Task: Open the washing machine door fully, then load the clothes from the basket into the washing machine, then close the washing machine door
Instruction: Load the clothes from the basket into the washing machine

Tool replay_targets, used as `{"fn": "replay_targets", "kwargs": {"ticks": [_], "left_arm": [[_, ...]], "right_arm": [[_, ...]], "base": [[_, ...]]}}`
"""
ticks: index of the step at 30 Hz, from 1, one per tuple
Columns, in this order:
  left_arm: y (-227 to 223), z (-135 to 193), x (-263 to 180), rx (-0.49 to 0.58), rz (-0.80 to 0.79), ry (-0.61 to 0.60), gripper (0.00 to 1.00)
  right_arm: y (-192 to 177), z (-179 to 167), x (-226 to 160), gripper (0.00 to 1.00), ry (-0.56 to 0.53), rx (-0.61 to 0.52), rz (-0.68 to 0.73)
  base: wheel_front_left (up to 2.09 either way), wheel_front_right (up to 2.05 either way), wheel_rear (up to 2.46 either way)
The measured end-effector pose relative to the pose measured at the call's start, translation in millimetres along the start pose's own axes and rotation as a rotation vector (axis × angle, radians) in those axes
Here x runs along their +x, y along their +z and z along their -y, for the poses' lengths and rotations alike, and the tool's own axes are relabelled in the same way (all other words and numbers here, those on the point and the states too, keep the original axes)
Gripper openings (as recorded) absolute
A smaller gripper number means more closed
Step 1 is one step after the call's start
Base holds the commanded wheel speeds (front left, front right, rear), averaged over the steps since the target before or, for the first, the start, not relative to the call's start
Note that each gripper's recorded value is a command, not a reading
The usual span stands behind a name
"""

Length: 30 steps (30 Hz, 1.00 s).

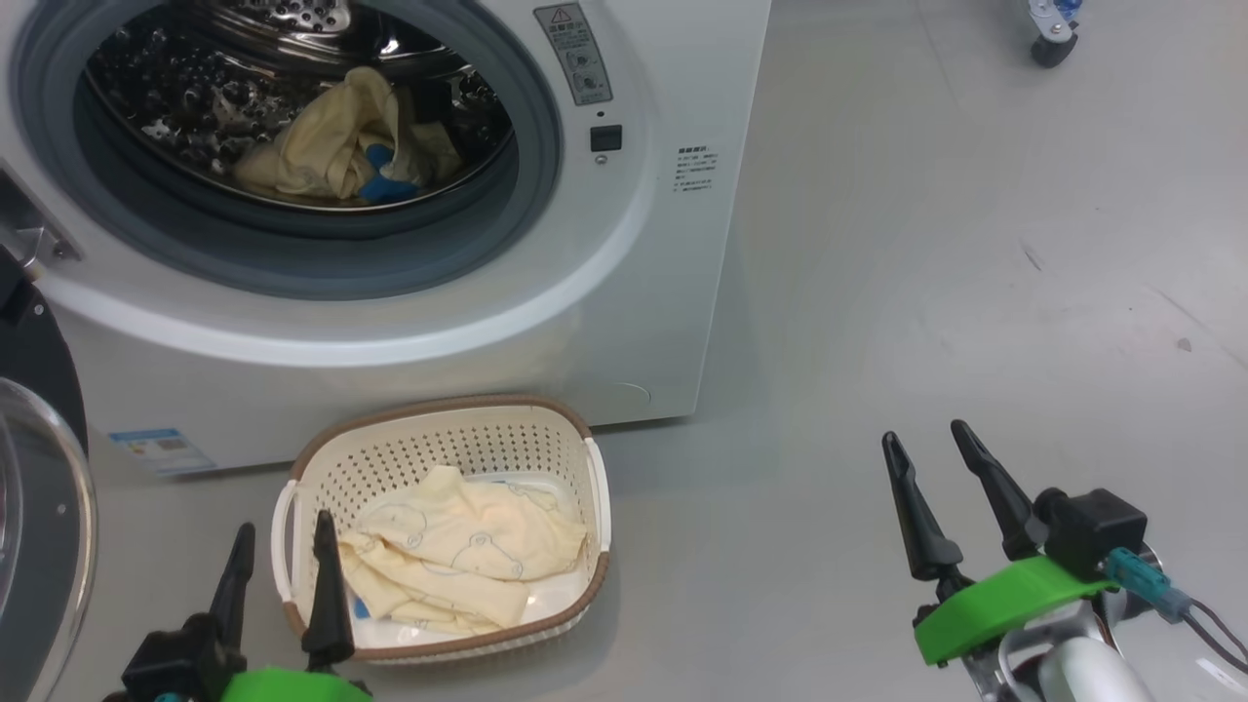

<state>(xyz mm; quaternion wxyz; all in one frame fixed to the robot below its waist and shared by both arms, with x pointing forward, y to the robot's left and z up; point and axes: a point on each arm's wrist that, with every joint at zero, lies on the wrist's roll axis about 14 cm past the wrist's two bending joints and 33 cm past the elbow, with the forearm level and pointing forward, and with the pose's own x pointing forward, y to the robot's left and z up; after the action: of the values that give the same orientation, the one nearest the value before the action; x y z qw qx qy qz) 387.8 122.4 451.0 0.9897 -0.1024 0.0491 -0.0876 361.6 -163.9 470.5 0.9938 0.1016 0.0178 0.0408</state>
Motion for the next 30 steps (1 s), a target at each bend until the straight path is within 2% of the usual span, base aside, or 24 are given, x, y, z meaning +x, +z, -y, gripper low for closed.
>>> {"fn": "replay_targets", "kwargs": {"ticks": [12,30], "left_arm": [[15.9,-10.7,-19.9,-0.029,0.051,0.051,1.00],[22.9,-19.5,-36.6,-0.034,0.074,0.092,1.00]], "right_arm": [[3.5,5.3,-14.0,1.00,-0.022,0.001,0.012],[4.5,-2.4,-25.5,1.00,0.010,-0.016,0.015]], "base": [[0.00,0.00,0.00],[0.00,0.00,0.00]]}}
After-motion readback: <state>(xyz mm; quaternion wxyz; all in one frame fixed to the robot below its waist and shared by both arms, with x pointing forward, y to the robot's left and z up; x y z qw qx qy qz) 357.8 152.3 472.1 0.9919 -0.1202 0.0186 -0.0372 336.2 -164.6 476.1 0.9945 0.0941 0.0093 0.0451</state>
